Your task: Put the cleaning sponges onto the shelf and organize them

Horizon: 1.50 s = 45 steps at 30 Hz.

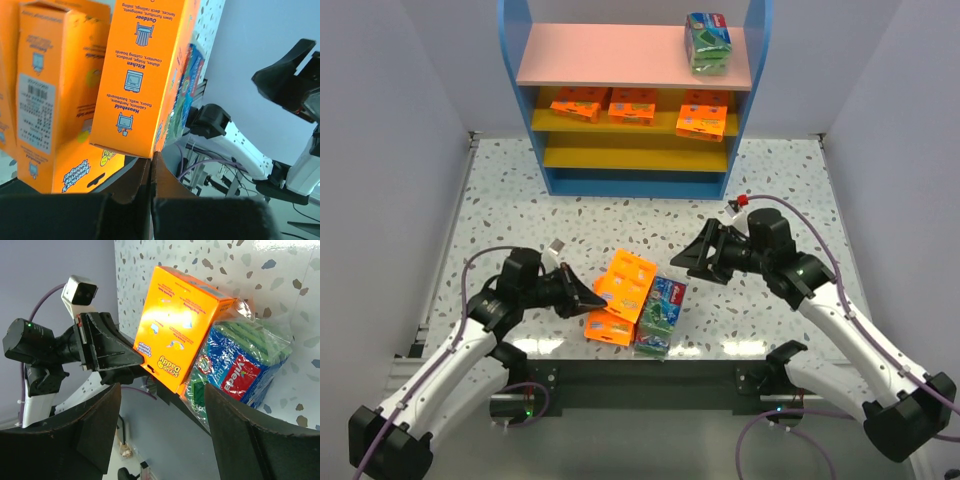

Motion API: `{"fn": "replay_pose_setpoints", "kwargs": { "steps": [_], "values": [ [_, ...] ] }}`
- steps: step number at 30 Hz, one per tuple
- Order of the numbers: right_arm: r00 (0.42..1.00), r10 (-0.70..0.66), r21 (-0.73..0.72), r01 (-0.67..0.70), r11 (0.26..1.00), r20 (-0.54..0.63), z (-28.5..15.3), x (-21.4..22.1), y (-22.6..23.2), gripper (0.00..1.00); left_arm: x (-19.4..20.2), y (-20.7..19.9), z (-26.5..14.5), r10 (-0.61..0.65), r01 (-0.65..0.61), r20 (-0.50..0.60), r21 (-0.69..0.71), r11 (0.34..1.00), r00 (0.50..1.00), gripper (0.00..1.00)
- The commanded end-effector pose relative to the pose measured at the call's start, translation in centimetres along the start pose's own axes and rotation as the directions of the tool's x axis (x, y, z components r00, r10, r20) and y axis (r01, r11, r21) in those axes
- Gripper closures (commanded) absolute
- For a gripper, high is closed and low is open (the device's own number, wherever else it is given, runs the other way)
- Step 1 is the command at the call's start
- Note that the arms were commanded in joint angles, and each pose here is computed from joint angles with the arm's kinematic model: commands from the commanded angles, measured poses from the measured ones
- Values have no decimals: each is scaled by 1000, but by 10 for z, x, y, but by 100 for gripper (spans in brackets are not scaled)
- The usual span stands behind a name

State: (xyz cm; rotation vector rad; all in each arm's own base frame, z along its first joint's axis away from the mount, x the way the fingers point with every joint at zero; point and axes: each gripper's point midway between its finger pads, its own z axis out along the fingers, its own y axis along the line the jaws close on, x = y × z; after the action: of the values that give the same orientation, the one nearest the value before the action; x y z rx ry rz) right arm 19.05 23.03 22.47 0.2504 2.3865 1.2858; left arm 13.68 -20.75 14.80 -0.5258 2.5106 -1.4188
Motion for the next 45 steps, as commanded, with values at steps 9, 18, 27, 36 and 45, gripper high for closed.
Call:
{"fn": "replay_pose_setpoints", "kwargs": {
  "steps": [9,18,27,36,45],
  "values": [
    [1000,2,-67,-2,998,4,-17,2,23,30,-82,-86,-14,102,-148,255,170,974,962,100],
    [1000,10,-52,-9,999,23,-28,6,19,31,-162,-133,-28,182,-295,353,301,907,918,100],
    [999,18,-34,-16,999,49,-35,8,15,31,-227,-129,-24,134,-291,407,353,889,904,100],
    [997,21,-23,-19,1000,75,-36,6,12,31,-312,-124,-30,107,-307,461,384,871,881,100],
    [994,25,-22,-23,999,104,-38,0,13,31,-371,-107,-17,23,-220,446,397,891,895,100]
  ]
}}
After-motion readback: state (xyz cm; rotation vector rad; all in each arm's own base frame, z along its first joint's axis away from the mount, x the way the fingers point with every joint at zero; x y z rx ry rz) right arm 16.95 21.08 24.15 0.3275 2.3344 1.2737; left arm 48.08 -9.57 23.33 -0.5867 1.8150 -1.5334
